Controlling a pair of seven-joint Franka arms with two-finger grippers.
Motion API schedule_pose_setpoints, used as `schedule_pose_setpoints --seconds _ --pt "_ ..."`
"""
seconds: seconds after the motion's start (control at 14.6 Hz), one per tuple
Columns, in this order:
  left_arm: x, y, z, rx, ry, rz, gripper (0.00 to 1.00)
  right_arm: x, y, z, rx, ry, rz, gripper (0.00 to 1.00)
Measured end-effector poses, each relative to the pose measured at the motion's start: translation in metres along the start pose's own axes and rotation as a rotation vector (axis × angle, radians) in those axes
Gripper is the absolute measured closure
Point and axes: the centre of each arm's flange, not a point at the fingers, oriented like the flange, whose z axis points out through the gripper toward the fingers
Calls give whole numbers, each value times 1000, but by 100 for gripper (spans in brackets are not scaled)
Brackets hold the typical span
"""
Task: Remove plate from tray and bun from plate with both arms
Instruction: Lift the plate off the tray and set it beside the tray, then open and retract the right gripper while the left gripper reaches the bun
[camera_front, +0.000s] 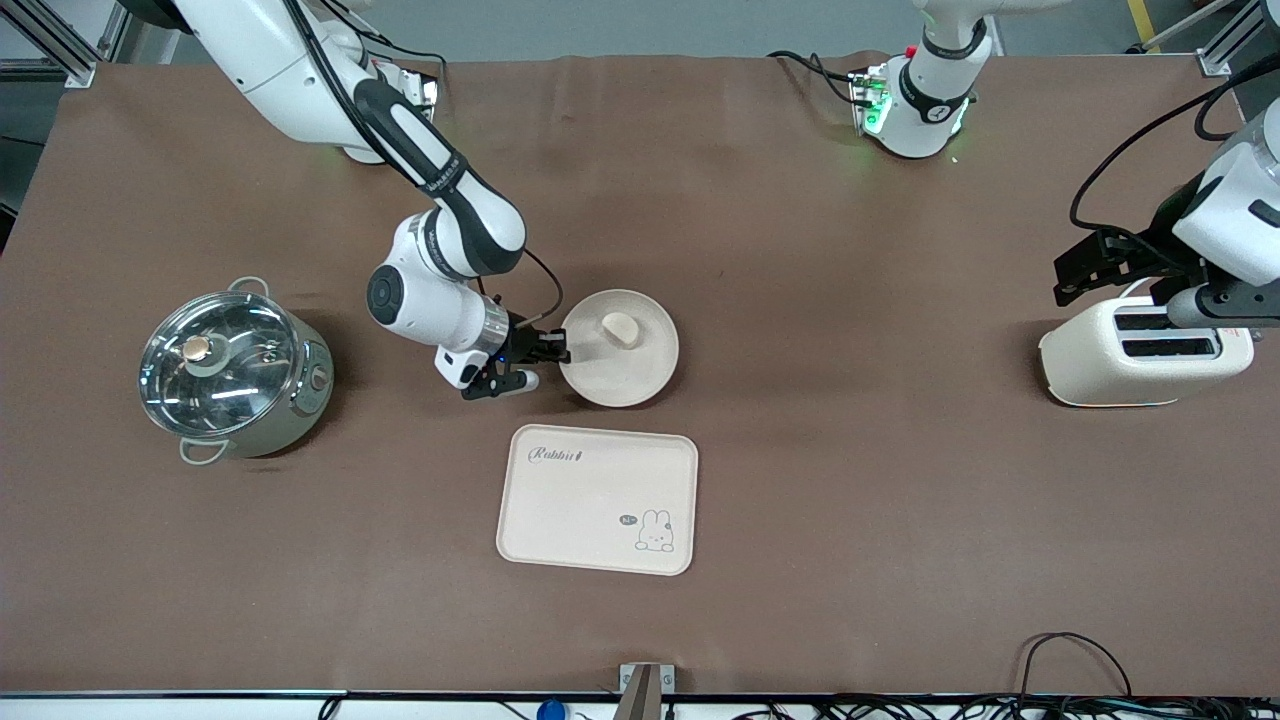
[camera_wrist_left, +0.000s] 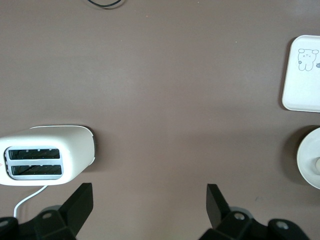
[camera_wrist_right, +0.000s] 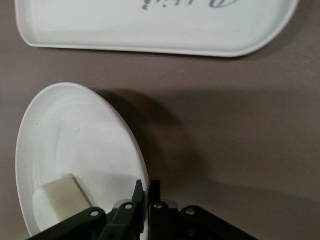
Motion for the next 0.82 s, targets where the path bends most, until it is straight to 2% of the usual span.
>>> schedule_pose_setpoints --seconds 0.14,0.21,0.41,0.55,0.75,0.82 --pt "0 1 0 0 0 1 0 -4 5 2 -3 6 2 92" --pt "0 1 0 0 -1 2 0 -4 5 2 9 10 25 79" --pt "0 1 1 0 -2 4 0 -4 4 1 39 19 67 52" --pt "1 2 2 -1 -4 6 0 0 2 -4 46 33 70 29" --pt "4 10 10 -4 -14 21 0 21 2 -39 78 43 77 1" --pt "7 17 18 -7 -21 36 0 33 10 -59 90 31 84 0"
